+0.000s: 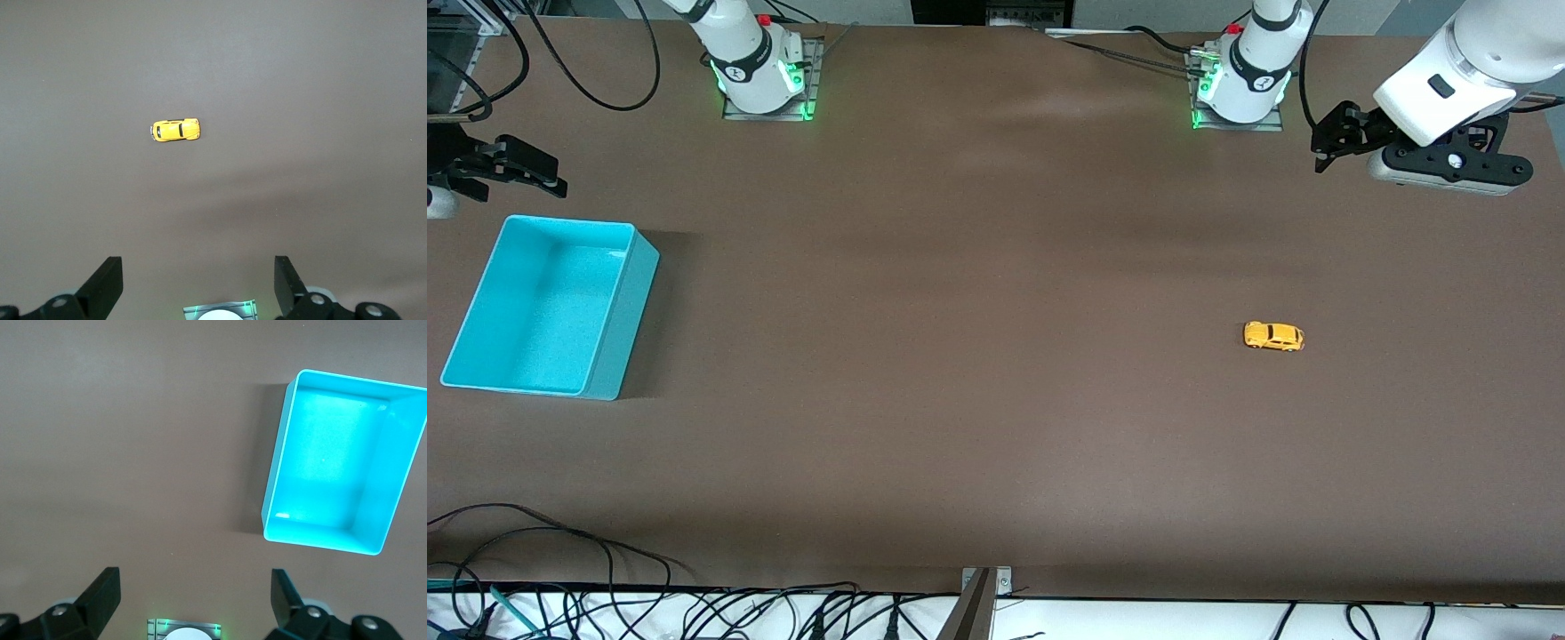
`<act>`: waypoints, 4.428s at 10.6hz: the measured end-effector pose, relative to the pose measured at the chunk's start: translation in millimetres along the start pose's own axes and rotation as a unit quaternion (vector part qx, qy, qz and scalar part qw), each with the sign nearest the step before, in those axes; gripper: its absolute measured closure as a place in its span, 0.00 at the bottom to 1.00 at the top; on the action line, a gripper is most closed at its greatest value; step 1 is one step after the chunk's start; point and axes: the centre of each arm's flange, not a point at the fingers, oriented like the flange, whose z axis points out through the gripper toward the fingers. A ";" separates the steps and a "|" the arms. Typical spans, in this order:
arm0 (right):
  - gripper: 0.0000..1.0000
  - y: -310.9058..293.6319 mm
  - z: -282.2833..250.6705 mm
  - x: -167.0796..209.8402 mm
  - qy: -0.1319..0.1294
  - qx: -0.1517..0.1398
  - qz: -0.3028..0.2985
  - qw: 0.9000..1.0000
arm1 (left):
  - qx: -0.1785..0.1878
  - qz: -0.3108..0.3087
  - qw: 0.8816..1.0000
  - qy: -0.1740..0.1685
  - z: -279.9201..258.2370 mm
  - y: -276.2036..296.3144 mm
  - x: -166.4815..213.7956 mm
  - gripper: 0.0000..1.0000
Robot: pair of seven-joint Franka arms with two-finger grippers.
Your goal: Wind up and store yellow beetle car
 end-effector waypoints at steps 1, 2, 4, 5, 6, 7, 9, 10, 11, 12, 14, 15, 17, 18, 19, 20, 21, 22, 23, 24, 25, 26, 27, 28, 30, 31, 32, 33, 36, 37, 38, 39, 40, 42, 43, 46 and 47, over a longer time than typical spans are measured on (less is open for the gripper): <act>0.00 0.0 0.0 0.0 0.000 0.000 0.000 1.000 | 0.000 0.000 1.000 0.000 0.0 0.0 0.0 0.00; 0.00 0.0 0.0 0.0 0.000 0.000 0.000 1.000 | 0.000 0.000 1.000 0.000 0.0 0.0 0.0 0.00; 0.00 0.1 0.0 0.0 0.000 0.000 0.000 1.000 | 0.000 0.000 1.000 0.000 0.0 0.0 0.0 0.00; 0.00 0.1 0.0 0.0 0.000 0.000 0.000 1.000 | 0.000 0.000 1.000 0.000 0.0 0.0 0.0 0.00; 0.00 0.1 0.0 0.0 0.000 0.000 0.000 1.000 | 0.000 0.000 1.000 0.000 0.0 0.0 0.0 0.00; 0.00 0.1 0.0 0.0 0.000 0.000 0.000 1.000 | 0.000 0.000 1.000 -0.001 0.6 0.0 0.2 0.00; 0.00 0.4 0.0 0.0 0.000 0.000 0.000 1.000 | -0.001 0.000 1.000 -0.016 9.3 -0.4 3.5 0.00; 0.00 0.5 0.1 0.0 0.000 0.000 0.000 1.000 | -0.002 0.001 1.000 -0.025 16.1 -0.7 7.7 0.00; 0.00 0.5 0.3 0.0 0.000 0.000 0.000 1.000 | -0.003 0.001 1.000 -0.031 22.6 -1.0 12.0 0.00; 0.00 0.5 0.5 0.2 -0.001 0.000 0.000 1.000 | -0.003 0.001 0.999 -0.036 26.8 -1.2 14.7 0.00; 0.00 0.5 0.8 0.4 -0.001 0.000 0.000 1.000 | -0.003 0.026 0.999 -0.040 31.3 -2.7 17.6 0.00; 0.00 0.4 0.7 0.4 -0.001 0.000 0.000 1.000 | -0.005 0.066 0.997 -0.043 34.1 -9.4 19.3 0.00; 0.00 0.5 0.8 0.4 -0.001 0.000 0.000 1.000 | -0.016 0.167 0.984 -0.053 46.6 -38.6 25.3 0.00; 0.00 0.8 0.8 0.3 -0.001 0.000 0.001 1.000 | -0.025 0.206 0.976 -0.059 55.9 -53.9 29.3 0.00; 0.00 2.2 0.8 0.2 -0.001 0.000 0.001 1.000 | -0.033 0.245 0.967 -0.061 65.6 -66.5 34.7 0.00; 0.00 3.5 0.7 0.0 -0.001 0.000 0.002 1.000 | -0.037 0.279 0.958 -0.060 73.6 -73.2 40.5 0.00; 0.00 4.0 0.7 -0.1 -0.001 0.000 0.002 1.000 | -0.041 0.310 0.948 -0.057 81.4 -77.0 46.7 0.00; 0.00 4.1 0.6 -0.1 -0.001 0.000 0.002 1.000 | -0.042 0.341 0.938 -0.050 89.6 -83.2 53.6 0.00; 0.00 4.1 0.5 -0.1 -0.001 0.000 0.002 1.000 | -0.040 0.375 0.926 -0.037 100.2 -91.7 61.0 0.00; 0.00 4.2 0.5 -0.1 -0.001 0.000 0.002 1.000 | -0.037 0.404 0.914 -0.023 116.0 -102.2 66.9 0.00; 0.00 4.3 0.4 -0.1 -0.001 0.000 0.001 1.000 | -0.036 0.430 0.902 -0.016 134.9 -109.2 70.2 0.00; 0.00 4.3 0.3 -0.1 0.000 0.000 0.000 1.000 | -0.034 0.458 0.888 -0.010 156.6 -110.5 72.9 0.00; 0.00 4.3 0.4 -0.1 0.000 0.000 0.000 1.000 | -0.031 0.485 0.874 -0.004 178.3 -106.5 74.6 0.00; 0.00 4.3 0.3 -0.1 0.000 0.000 0.000 1.000 | -0.026 0.511 0.859 0.003 202.5 -100.9 74.5 0.00; 0.00 4.3 0.3 0.0 0.000 0.000 0.000 1.000 | -0.024 0.545 0.838 0.009 257.4 -91.5 67.7 0.00; 0.00 4.6 0.3 0.1 0.000 0.000 0.000 1.000 | -0.025 0.562 0.827 0.008 289.0 -88.6 66.0 0.00; 0.00 5.3 0.4 0.1 0.000 0.000 0.001 1.000 | -0.017 0.586 0.810 0.011 317.8 -87.7 70.4 0.00; 0.00 6.3 0.5 0.0 -0.001 0.001 0.001 1.000 | -0.010 0.604 0.797 0.016 345.1 -87.3 78.0 0.00; 0.00 8.3 1.8 0.6 -0.002 0.001 -0.003 1.000 | 0.006 0.641 0.767 0.029 399.4 -85.5 92.4 0.00; 0.00 8.3 2.9 1.3 -0.003 0.001 -0.004 1.000 | 0.011 0.647 0.762 0.030 405.6 -85.0 94.3 0.00; 0.00 8.5 3.7 1.8 -0.004 0.001 -0.004 1.000 | 0.010 0.649 0.760 0.029 411.2 -85.4 94.4 0.00; 0.00 8.9 4.0 2.0 -0.004 0.001 -0.004 1.000 | 0.009 0.649 0.761 0.030 416.6 -87.8 94.3 0.00; 0.00 9.1 3.9 2.0 -0.004 0.001 -0.004 1.000 | 0.008 0.648 0.761 0.032 421.2 -91.6 94.2 0.00; 0.00 9.9 3.7 1.9 -0.004 0.001 -0.003 1.000 | 0.005 0.648 0.761 0.031 428.0 -95.9 93.1 0.03; 0.00 10.9 3.8 1.8 -0.004 0.001 -0.003 1.000 | 0.003 0.648 0.761 0.030 430.9 -95.4 92.8 0.07; 0.00 15.4 5.1 2.0 -0.005 0.001 0.001 1.000 | -0.001 0.649 0.760 0.028 436.1 -94.0 92.3 0.50; 0.00 16.1 5.4 2.1 -0.005 0.002 0.000 1.000 | -0.001 0.650 0.759 0.028 435.5 -93.2 92.6 0.55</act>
